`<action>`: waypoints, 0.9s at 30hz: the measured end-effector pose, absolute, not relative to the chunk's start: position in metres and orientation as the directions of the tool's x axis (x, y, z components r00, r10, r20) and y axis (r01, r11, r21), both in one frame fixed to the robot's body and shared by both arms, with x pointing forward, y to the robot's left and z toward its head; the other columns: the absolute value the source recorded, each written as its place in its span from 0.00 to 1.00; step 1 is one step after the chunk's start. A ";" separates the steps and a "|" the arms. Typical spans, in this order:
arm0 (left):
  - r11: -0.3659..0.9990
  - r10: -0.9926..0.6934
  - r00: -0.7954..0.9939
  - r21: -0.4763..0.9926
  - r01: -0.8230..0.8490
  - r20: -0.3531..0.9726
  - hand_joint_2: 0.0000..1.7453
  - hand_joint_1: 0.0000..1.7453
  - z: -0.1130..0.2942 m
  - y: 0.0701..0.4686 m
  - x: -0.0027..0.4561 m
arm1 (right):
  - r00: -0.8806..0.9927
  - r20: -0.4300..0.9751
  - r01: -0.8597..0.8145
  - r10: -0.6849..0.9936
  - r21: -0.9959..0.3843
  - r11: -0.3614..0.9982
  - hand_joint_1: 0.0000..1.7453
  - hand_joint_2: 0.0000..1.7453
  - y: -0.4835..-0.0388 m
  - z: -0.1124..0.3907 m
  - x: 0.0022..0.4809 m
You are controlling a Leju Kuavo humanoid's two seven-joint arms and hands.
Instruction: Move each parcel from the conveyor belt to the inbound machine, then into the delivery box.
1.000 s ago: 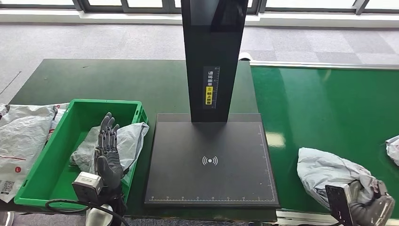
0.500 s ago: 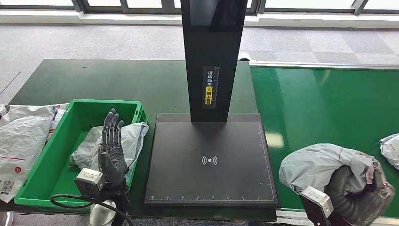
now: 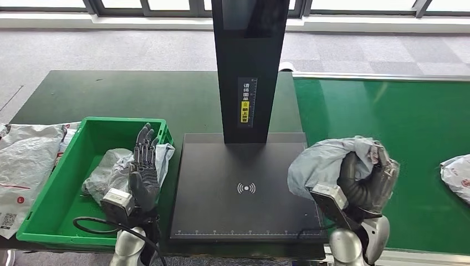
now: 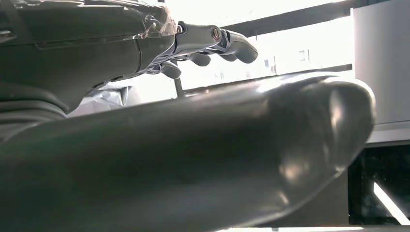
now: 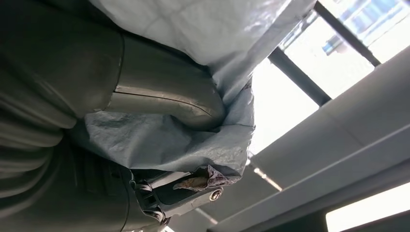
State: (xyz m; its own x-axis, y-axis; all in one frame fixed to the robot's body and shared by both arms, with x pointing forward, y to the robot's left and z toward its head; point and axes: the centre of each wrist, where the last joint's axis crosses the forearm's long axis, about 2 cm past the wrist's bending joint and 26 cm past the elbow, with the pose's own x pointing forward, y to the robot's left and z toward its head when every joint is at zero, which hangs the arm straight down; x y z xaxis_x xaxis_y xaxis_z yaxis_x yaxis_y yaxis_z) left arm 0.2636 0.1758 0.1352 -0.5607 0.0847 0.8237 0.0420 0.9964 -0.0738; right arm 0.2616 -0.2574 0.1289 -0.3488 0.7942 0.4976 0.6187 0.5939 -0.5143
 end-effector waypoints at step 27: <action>0.985 0.172 -0.505 -0.164 0.061 0.846 0.00 0.00 0.125 0.170 0.263 | -0.386 0.586 0.307 0.712 -0.646 0.698 0.53 1.00 -0.187 0.077 0.326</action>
State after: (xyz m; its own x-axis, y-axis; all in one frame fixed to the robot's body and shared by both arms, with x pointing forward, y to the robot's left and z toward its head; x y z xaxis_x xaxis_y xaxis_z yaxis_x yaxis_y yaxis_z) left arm 0.2635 0.1699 0.1251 -0.5047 0.1716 0.8460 0.0607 0.9847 -0.1636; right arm 0.3263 -0.1872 0.0768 -0.3864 0.7124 0.5858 0.3074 0.6983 -0.6464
